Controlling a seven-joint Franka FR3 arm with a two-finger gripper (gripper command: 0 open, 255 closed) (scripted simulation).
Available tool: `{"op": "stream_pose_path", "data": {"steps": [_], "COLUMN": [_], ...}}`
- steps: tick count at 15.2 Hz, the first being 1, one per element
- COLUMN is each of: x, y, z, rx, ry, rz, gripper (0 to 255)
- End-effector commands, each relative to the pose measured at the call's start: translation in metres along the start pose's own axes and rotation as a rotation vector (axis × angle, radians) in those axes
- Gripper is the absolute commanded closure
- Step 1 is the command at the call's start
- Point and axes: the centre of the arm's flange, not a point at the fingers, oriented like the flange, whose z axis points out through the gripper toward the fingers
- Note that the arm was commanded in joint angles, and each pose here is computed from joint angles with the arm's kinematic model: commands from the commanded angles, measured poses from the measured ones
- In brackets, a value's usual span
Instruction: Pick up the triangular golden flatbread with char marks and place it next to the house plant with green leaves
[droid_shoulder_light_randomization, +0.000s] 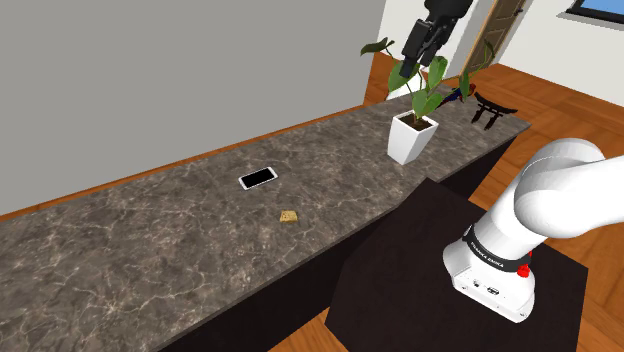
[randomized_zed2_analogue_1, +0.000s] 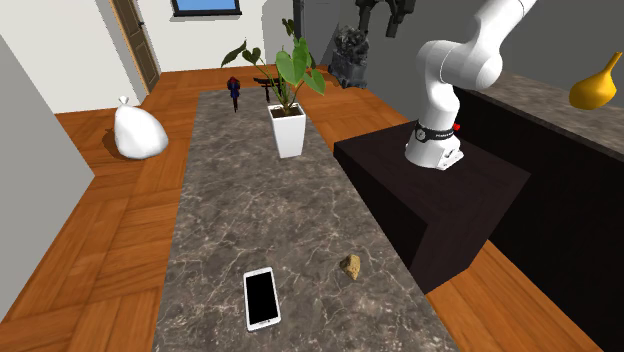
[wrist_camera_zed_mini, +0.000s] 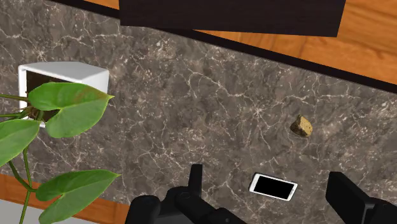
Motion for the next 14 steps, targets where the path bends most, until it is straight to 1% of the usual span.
{"op": "stream_pose_path", "data": {"steps": [1,14], "x": [0.000,0.034], "y": [0.000,-0.053], "z": [0.000,0.157], "rx": [0.000,0.075], "ry": [0.000,-0.041], "rz": [0.000,0.166], "gripper": [0,0]}}
